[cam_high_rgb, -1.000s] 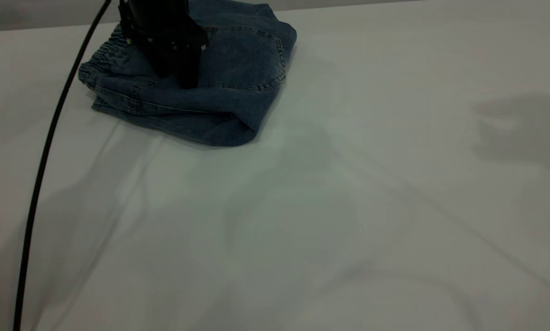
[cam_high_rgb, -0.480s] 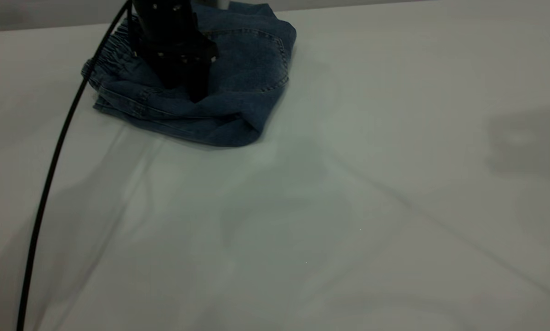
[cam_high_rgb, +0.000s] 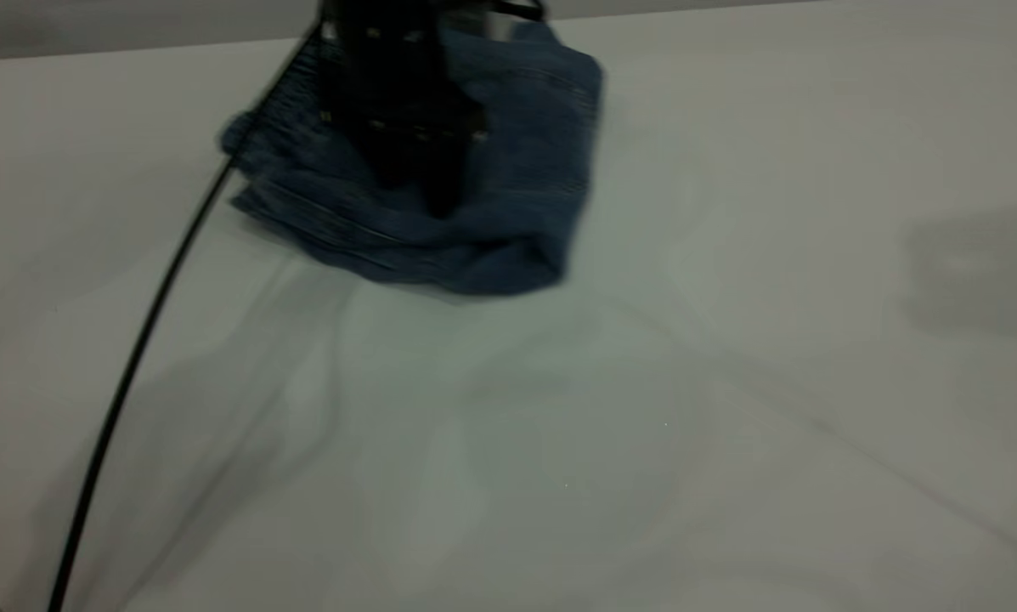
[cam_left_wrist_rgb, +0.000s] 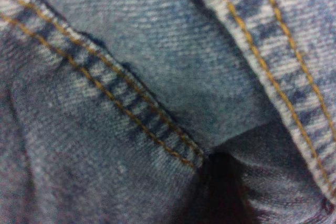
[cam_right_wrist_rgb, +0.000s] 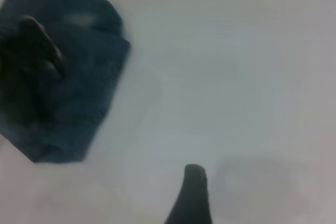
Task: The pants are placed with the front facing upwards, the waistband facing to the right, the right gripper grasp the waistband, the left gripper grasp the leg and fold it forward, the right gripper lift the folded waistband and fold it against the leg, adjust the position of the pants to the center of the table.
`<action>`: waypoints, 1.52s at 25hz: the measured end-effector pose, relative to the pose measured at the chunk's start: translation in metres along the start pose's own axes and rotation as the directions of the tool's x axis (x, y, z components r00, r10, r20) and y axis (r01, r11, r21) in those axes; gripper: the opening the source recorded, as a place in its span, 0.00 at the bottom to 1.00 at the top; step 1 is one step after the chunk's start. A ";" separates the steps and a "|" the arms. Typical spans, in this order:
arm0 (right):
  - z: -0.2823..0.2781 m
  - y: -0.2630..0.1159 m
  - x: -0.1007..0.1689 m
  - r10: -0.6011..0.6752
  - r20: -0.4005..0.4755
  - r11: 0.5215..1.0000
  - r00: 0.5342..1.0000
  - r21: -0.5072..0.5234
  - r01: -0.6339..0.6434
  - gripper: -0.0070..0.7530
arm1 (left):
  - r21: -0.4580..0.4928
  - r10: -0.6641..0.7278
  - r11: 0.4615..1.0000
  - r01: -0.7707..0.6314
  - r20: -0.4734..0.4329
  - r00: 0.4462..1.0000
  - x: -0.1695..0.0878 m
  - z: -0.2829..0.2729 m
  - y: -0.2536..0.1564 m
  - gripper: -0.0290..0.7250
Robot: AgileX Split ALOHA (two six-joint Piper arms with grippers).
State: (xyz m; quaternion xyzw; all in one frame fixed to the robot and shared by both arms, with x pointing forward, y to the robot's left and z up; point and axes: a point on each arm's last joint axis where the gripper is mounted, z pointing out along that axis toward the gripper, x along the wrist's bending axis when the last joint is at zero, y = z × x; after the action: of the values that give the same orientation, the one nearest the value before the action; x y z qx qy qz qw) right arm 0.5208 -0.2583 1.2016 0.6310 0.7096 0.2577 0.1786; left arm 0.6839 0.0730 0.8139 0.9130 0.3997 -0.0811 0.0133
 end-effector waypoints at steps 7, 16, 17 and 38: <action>0.000 0.000 0.000 0.000 0.000 1.000 1.000 0.000 0.000 0.75 | 0.022 0.074 0.997 -0.074 0.009 0.997 -0.057 0.011 0.012 0.61; 0.000 0.000 0.000 0.000 -0.001 1.000 1.000 -0.002 0.000 0.75 | 0.021 0.051 0.998 -0.051 0.022 0.998 -0.090 0.016 0.017 0.61; 0.000 0.000 0.000 0.000 -0.001 1.000 1.000 -0.002 0.000 0.75 | 0.020 0.034 0.999 -0.034 0.022 0.999 -0.090 0.016 0.017 0.61; 0.000 0.000 0.000 0.002 -0.004 1.000 1.000 -0.002 -0.002 0.75 | 0.006 -0.340 0.941 0.340 0.018 0.940 -0.092 0.011 0.019 0.60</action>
State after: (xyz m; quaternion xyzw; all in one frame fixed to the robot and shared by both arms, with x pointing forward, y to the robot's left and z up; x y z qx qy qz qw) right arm 0.5208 -0.2579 1.2018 0.6309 0.7092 0.2598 0.1775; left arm 0.6351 -0.0081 0.8171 0.8296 0.5508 -0.0913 0.0013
